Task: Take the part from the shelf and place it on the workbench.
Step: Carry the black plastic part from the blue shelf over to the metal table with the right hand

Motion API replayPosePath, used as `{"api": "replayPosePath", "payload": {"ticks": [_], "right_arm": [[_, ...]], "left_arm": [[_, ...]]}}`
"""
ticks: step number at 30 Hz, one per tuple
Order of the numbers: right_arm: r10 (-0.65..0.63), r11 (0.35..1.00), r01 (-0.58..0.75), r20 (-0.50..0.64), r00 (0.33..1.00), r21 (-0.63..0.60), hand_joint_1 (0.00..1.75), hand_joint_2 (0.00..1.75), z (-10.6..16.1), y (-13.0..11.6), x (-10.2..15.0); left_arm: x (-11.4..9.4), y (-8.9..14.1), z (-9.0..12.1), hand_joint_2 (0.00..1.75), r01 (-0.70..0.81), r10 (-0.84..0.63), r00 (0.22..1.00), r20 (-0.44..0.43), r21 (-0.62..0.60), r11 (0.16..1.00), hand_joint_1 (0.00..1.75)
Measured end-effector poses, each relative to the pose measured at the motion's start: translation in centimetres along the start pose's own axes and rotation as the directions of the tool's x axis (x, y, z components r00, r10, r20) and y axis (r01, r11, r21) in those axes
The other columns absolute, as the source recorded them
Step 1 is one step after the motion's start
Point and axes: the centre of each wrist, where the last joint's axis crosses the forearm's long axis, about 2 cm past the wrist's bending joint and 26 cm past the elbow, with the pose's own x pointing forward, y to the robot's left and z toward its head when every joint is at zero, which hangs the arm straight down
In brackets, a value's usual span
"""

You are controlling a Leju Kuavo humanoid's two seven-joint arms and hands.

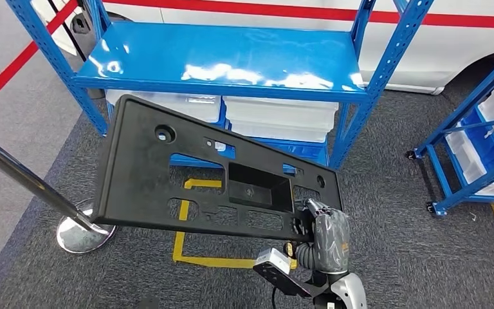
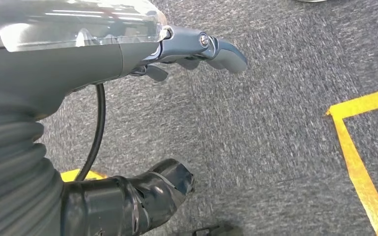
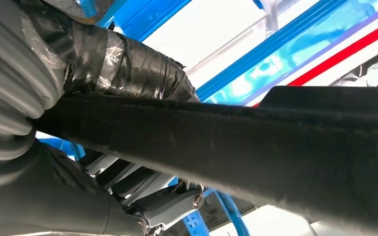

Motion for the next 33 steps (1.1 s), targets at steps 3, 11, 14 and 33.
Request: {"api": "replayPosePath", "payload": {"ticks": [3, 11, 14, 33], "right_arm": [[-0.005, 1.0, 0.005, -0.003, 1.0, -0.003, 1.75, 1.75, 0.0, 0.0, 0.0], [-0.03, 1.0, 0.03, -0.032, 0.999, -0.008, 1.75, 1.75, 0.7, -0.1, -0.2], [-0.043, 0.999, 0.042, -0.037, 0.998, -0.029, 1.75, 1.75, 0.8, -0.3, -0.2], [-0.043, 0.997, 0.038, -0.071, 0.997, -0.071, 1.75, 1.75, 1.6, -0.9, -0.6]], "left_arm": [[0.0, -0.1, 0.0, 1.75, -0.001, 0.001, 1.0, 0.0, -0.001, 1.0, 0.0], [-0.2, -0.1, 0.1, 1.75, 0.0, 0.0, 1.0, -0.003, -0.002, 1.0, 0.0], [-0.3, -0.1, 0.2, 1.75, 0.001, -0.001, 1.0, -0.005, -0.003, 1.0, 0.0], [-0.2, -0.2, 0.2, 1.75, -0.001, 0.001, 1.0, -0.001, -0.001, 1.0, 0.0]]}}
